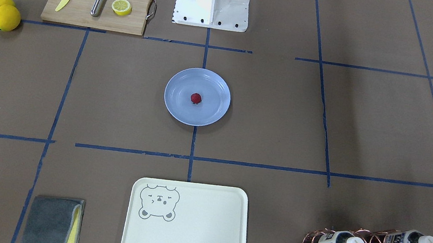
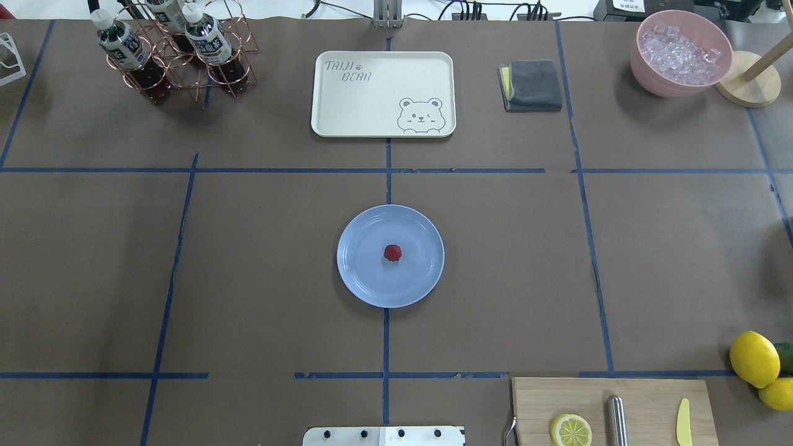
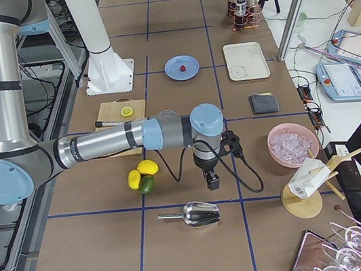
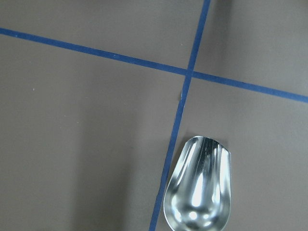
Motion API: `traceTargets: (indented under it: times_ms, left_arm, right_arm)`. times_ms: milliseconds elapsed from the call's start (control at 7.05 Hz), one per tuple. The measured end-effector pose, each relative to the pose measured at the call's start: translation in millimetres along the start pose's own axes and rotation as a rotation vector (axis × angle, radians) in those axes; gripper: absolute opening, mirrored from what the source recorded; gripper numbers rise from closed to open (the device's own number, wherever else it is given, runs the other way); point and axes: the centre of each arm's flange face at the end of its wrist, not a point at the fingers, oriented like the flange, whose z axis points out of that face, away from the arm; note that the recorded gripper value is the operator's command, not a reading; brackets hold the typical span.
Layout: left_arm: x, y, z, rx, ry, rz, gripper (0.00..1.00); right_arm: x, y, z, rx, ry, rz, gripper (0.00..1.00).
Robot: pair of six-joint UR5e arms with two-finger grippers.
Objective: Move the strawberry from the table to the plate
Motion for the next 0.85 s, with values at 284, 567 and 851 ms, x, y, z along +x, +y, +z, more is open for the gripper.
traceTargets:
  times_ms: [284, 567, 851]
  left_arm:
    - [0.9, -2.0, -0.5, 0.001, 0.0, -0.003, 1.0]
    - [1.2, -2.8, -0.7, 0.002, 0.001, -0.005, 1.0]
    - [2.1, -3.7, -1.8, 0.005, 0.001, -0.005, 1.0]
  right_arm:
    - [28.9, 11.7, 10.1, 0.01, -0.099, 0.084, 1.0]
    - [39.3, 14.4, 7.3, 0.006, -0.057, 0.095, 1.0]
    - [41.6, 14.1, 4.2, 0.005, -0.027, 0.104, 1.0]
